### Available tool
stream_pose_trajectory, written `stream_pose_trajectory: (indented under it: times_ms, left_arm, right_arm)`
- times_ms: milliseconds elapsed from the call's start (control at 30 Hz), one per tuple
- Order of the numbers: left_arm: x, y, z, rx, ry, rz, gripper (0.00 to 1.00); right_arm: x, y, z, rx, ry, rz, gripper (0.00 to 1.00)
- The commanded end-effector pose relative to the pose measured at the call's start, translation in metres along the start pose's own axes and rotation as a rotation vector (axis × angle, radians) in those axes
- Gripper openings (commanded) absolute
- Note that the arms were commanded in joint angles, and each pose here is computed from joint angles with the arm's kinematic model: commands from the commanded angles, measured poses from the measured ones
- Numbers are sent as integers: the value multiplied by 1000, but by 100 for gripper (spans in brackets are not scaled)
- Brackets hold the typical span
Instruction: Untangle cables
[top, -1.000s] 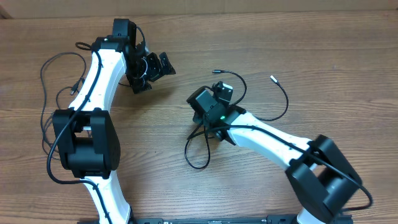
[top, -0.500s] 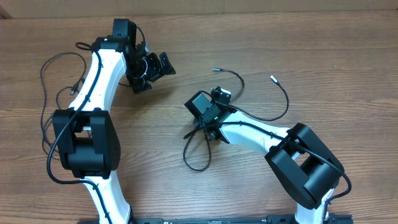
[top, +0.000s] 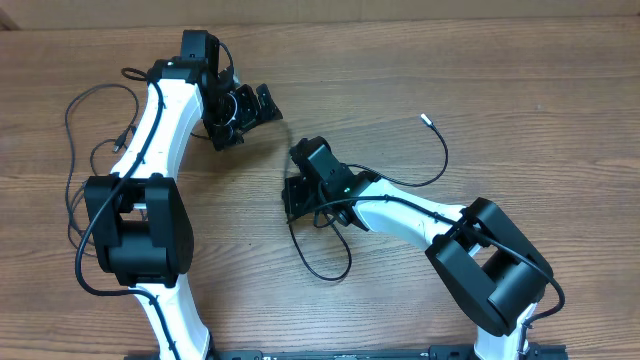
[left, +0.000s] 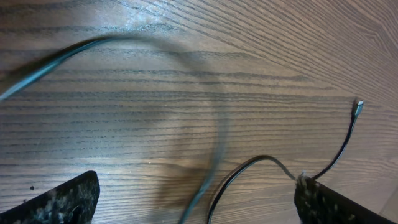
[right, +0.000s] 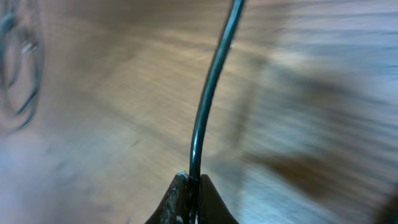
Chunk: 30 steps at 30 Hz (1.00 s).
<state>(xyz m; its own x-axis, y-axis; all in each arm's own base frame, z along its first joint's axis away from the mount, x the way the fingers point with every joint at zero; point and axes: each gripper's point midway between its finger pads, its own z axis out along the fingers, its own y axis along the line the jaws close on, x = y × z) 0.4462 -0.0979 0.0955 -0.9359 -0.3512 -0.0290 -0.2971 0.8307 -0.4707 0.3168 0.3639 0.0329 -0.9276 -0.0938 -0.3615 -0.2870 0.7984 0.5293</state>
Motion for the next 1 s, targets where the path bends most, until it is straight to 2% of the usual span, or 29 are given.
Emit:
stream_pose_trajectory:
  times_ms: [0,267,433,600,767,967]
  left_arm:
    - [-5,-11,-22,24,-50,41,100]
    - [-5,-11,-22,23,-51,41,100]
    - [-5,-11,-22,23,-51,41,100]
    - [-5,-11,-22,24,-50,41,100]
    - [-5,-11,-22,24,-51,41,100]
    - [-5,-11,-22,24,-51,41,99]
  right_arm:
    - [8,23,-2,-128,63,-106,4]
    - [-69,-3,-52,-33,-193,-65,4]
    - [-98,-53,-75,101,-304,172,4]
    - [-85,-120,-90,338,-312,385,4]
    - [-52,-175,-114,630,-362,620,4]
    - [-29,-185,-111,665,-324,688,4]
